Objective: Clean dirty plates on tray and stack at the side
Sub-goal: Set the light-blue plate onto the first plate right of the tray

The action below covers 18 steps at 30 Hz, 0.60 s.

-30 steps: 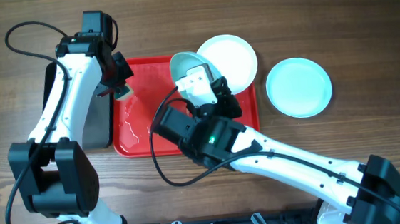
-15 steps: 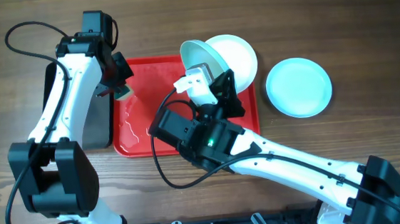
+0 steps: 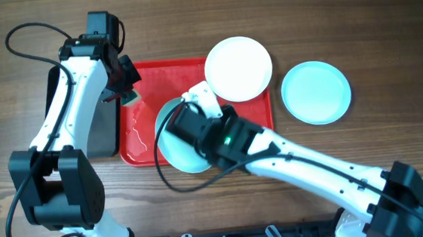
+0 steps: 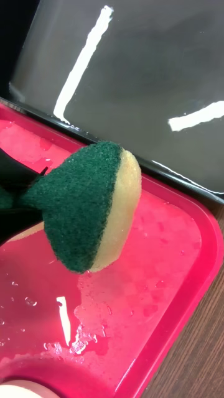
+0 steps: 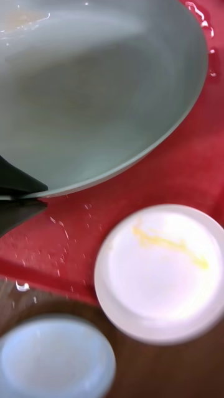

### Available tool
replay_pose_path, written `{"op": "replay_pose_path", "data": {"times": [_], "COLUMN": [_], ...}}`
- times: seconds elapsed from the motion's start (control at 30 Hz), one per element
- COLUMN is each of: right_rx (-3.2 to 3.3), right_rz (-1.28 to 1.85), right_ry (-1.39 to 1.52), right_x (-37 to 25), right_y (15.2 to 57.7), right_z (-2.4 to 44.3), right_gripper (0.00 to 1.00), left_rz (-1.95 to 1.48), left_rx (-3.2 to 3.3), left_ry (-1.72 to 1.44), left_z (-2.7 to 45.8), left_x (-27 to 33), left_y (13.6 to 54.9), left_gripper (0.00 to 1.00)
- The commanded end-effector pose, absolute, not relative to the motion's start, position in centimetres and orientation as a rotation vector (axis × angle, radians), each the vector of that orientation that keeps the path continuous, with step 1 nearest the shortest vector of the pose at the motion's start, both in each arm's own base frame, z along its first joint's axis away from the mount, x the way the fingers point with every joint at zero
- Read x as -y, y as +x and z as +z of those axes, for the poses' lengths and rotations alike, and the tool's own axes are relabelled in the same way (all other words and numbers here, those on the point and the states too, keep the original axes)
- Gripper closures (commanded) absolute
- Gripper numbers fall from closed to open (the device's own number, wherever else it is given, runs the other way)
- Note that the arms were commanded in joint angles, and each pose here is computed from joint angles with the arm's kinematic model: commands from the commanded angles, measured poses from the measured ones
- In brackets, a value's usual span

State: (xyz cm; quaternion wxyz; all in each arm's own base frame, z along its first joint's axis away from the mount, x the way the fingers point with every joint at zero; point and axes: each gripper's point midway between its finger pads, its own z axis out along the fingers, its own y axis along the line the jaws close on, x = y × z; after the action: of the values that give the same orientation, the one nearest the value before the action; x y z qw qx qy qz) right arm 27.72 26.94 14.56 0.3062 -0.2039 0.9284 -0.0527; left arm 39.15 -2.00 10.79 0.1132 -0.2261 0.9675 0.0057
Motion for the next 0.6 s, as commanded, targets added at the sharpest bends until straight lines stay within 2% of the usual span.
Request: {"op": "replay_pose_path", "data": {"times": [0.0, 0.13, 0.27, 0.4, 0.57], "right_rx": [-2.568, -2.53, -2.492, -2.494, -2.511], "right_rz": [0.232, 0.406, 0.369, 0.247, 0.155], "right_ry": [-0.443, -0.248, 0.042, 0.393, 0.74], "right_x": [-26.3, -20.9, -12.1, -2.1, 7.0], "right_y": [28.6, 31.9, 34.5, 35.6, 34.7], "right_z": [16.8, 20.8, 22.9, 21.9, 18.2], "right_gripper": [0.95, 0.96, 0.96, 0.96, 0.96], "left_rz": [0.017, 0.017, 0.017, 0.016, 0.014], "left_rx": [-2.852, -2.852, -2.852, -2.851, -2.846], "left_ry": [-0.655, -0.655, -0.655, -0.655, -0.654], "left_z": [10.3, 10.3, 10.3, 10.3, 10.4], "left_x": [1.8, 1.8, 1.8, 1.8, 1.9], "left_y": [39.1, 39.1, 39.1, 39.1, 39.2], "left_gripper": [0.96, 0.96, 0.96, 0.96, 0.96]}}
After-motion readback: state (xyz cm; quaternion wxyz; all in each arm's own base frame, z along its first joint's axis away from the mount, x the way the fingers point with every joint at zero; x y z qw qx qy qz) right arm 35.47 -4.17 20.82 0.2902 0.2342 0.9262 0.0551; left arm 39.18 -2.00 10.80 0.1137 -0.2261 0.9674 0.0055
